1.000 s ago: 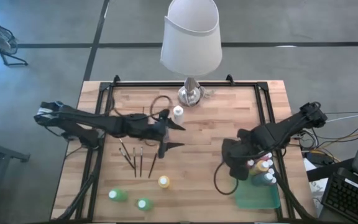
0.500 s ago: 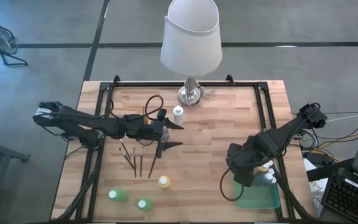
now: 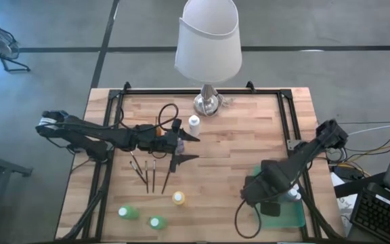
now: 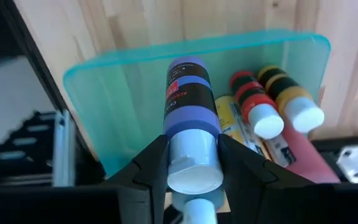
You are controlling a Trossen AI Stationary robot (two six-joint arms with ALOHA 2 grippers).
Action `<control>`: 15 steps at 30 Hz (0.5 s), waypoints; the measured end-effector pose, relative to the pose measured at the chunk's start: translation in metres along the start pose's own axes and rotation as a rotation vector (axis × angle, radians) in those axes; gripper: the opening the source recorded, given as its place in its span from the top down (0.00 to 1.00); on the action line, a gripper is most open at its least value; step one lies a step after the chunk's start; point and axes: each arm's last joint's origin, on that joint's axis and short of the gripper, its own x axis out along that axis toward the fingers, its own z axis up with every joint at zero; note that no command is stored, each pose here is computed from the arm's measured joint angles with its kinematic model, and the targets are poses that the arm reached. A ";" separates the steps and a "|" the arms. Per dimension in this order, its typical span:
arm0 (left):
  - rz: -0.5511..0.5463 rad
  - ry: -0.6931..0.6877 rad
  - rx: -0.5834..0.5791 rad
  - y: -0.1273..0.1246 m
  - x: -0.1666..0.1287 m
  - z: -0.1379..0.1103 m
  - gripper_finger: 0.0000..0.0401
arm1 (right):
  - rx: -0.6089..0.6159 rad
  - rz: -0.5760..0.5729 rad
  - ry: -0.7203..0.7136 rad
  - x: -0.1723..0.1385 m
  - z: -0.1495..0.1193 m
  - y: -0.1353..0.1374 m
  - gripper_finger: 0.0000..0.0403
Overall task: Pick & Place Paint Supplies
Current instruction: Put the purple paint bottle into the green bin
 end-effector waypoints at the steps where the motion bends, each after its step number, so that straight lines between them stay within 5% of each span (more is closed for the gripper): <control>1: -0.001 0.001 -0.005 0.000 0.000 0.000 0.29 | -0.028 -0.010 0.006 0.003 0.001 0.003 0.72; 7: -0.005 0.009 -0.024 0.000 0.000 -0.001 0.29 | -0.152 -0.053 0.045 0.018 -0.003 0.014 0.72; 15: -0.004 0.010 -0.039 0.000 0.000 -0.001 0.29 | -0.152 -0.106 0.092 0.035 -0.006 0.012 0.72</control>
